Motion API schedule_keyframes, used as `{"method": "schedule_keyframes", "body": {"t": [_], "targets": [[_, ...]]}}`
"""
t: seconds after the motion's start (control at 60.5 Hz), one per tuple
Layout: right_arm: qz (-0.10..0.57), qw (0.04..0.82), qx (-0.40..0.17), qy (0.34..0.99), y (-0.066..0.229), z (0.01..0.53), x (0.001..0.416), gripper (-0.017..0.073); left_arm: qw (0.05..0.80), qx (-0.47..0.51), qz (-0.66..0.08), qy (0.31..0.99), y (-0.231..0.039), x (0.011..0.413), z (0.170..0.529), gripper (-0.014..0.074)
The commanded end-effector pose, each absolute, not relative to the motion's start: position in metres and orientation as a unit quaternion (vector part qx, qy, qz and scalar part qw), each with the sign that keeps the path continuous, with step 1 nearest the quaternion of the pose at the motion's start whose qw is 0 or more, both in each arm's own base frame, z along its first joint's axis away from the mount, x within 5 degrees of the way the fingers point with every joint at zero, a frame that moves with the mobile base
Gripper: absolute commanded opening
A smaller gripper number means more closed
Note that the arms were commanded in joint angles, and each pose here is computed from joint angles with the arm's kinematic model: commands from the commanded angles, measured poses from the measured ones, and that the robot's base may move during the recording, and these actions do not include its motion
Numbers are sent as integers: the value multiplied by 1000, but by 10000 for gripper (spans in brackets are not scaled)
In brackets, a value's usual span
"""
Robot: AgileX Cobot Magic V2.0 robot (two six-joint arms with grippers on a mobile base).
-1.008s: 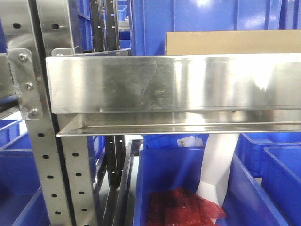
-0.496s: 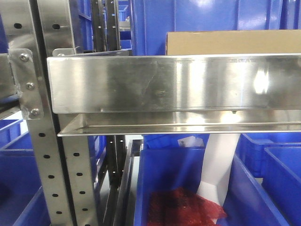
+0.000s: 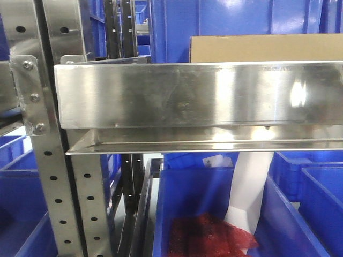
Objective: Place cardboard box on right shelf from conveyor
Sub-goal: 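Open the right gripper and withdraw it from the box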
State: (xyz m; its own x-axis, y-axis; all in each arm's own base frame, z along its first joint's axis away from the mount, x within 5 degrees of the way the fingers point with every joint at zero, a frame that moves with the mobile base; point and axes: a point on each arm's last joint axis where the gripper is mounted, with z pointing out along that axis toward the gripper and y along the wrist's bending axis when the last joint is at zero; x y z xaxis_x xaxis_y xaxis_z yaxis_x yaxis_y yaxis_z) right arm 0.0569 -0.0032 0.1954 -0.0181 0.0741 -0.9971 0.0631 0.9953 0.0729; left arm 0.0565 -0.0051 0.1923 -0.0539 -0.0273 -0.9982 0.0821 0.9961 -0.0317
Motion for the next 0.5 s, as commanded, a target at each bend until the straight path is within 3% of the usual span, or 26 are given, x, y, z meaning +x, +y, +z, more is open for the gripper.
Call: {"method": "schedule_keyframes", "body": {"t": [0.0,0.479], "targets": [[-4,735,48,677,-4,205,55,50,720,15,-43,693,-5,56,198,-115],[-4,735,48,677,-4,205,55,50,720,15,-43,693,-5,56,198,-115]]}}
